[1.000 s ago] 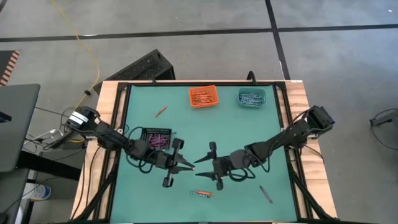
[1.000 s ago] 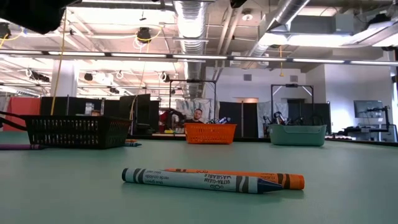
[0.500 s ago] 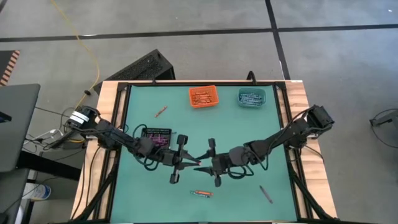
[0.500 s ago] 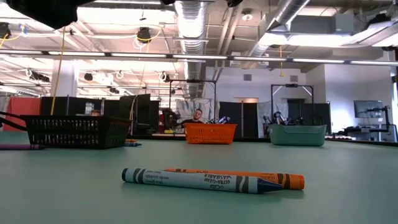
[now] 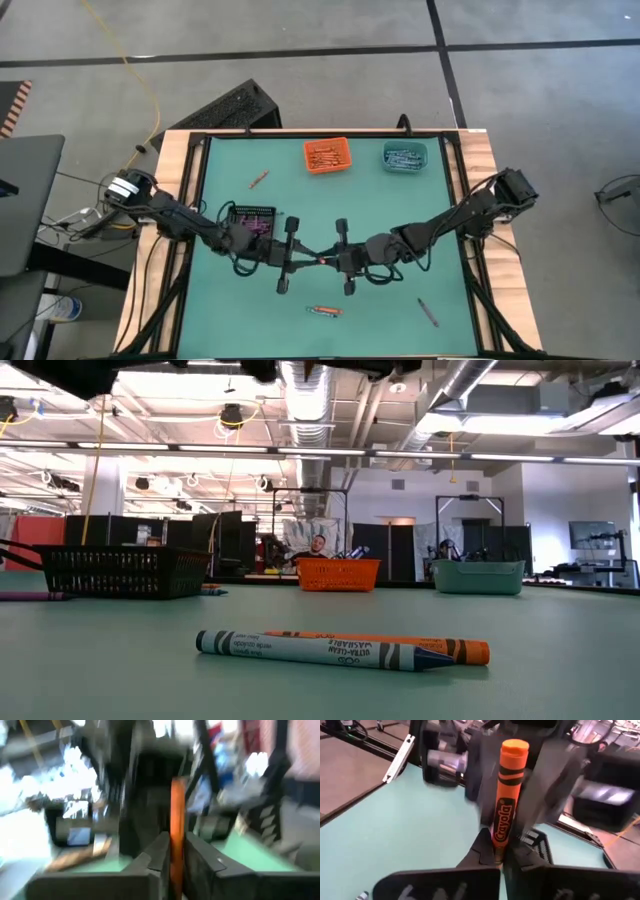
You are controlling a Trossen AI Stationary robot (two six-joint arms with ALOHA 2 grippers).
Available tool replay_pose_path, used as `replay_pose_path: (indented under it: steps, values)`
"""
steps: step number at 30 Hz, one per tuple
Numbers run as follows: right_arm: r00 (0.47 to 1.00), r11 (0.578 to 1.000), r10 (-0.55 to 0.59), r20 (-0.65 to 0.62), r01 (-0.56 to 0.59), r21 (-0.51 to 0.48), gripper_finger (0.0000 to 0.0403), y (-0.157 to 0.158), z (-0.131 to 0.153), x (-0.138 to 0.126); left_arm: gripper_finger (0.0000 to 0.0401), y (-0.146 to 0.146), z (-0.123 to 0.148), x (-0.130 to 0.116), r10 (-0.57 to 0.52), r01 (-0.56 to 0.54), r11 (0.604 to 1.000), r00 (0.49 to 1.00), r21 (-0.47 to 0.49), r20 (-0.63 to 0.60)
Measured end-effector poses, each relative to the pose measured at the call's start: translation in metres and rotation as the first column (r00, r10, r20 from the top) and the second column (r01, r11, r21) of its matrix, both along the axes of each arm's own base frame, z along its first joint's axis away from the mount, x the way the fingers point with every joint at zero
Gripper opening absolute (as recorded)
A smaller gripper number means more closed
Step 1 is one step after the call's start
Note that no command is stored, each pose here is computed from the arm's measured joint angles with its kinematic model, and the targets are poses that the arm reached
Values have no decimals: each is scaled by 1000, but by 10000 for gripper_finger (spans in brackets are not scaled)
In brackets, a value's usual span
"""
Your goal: Sort crayons
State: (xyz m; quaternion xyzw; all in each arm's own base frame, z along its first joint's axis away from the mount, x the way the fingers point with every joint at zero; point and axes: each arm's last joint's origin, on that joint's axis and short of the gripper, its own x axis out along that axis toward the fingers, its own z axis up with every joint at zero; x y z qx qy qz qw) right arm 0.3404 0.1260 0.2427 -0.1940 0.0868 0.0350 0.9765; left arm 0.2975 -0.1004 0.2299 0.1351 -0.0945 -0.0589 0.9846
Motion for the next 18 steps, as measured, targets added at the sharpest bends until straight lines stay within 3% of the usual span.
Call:
replay_pose_path:
  steps: [4,8,11,14,18]
  values:
    - [995,997,-72,-69,72,-4,4,-16,5,-4,89,2,9,-16,162,-159,987,975,30,-151]
    - [966,975,-222,-131,219,-41,4,-53,8,-4,127,11,13,-45,284,-286,957,880,53,-382]
    - [894,923,-384,-231,372,-97,3,-103,6,2,139,20,10,-67,290,-355,935,786,-15,-546]
    - [788,867,-493,-369,481,-131,2,-165,1,10,141,25,3,-81,282,-422,904,700,-62,-656]
    - [676,829,-543,-499,528,-187,1,-240,-16,18,141,22,-2,-86,301,-450,892,664,-45,-684]
